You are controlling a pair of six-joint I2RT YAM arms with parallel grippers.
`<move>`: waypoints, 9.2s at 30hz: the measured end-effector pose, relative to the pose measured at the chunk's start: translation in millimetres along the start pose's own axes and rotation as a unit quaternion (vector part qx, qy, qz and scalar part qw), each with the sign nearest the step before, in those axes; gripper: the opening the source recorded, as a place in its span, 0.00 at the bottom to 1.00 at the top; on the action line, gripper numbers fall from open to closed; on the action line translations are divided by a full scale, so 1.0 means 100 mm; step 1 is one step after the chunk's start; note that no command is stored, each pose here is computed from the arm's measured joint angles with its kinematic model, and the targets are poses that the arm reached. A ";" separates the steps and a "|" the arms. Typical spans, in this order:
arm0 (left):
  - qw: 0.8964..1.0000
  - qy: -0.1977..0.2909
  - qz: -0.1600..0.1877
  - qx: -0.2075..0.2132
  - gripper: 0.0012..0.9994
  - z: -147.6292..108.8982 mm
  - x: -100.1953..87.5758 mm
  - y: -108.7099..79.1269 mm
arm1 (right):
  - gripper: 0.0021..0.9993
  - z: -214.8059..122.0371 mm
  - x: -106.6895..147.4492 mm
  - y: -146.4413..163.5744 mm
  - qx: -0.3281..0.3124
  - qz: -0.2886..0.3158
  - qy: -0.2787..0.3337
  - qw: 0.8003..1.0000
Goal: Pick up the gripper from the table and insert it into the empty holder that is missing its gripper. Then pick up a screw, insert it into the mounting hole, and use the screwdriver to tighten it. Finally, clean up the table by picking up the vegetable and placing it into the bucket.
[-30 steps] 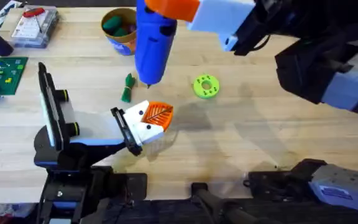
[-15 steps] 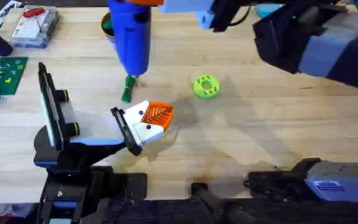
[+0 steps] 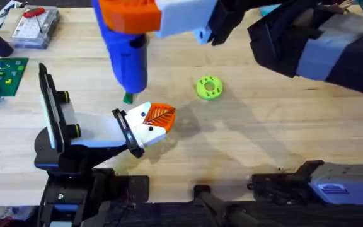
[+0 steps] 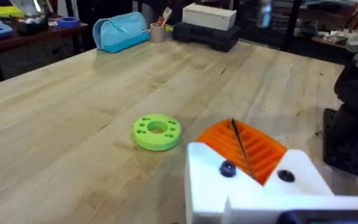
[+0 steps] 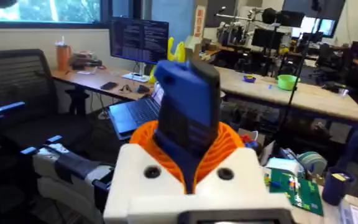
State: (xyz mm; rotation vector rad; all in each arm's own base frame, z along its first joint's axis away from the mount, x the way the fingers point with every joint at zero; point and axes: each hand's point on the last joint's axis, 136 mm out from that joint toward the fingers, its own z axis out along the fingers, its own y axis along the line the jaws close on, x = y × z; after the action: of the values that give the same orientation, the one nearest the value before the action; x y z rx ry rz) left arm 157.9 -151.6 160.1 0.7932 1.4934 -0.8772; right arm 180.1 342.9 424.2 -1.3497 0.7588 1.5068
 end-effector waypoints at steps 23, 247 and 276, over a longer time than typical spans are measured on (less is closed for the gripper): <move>1.000 0.000 0.000 0.000 0.01 0.00 0.00 0.00 | 0.02 0.02 0.08 0.13 -0.037 -0.020 0.018 0.999; 1.000 0.000 0.000 0.004 0.01 0.00 0.00 -0.01 | 0.02 0.10 0.80 0.13 -0.031 0.017 0.033 0.999; 1.000 0.000 0.000 0.005 0.01 0.00 0.00 -0.02 | 0.02 0.15 0.79 0.11 -0.020 0.018 0.027 0.999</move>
State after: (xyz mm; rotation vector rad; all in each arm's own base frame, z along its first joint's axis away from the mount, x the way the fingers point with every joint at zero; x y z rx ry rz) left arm 156.3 -152.4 160.1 0.8004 1.4909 -0.8860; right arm 168.3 371.3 349.2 -1.4175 0.7947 1.5263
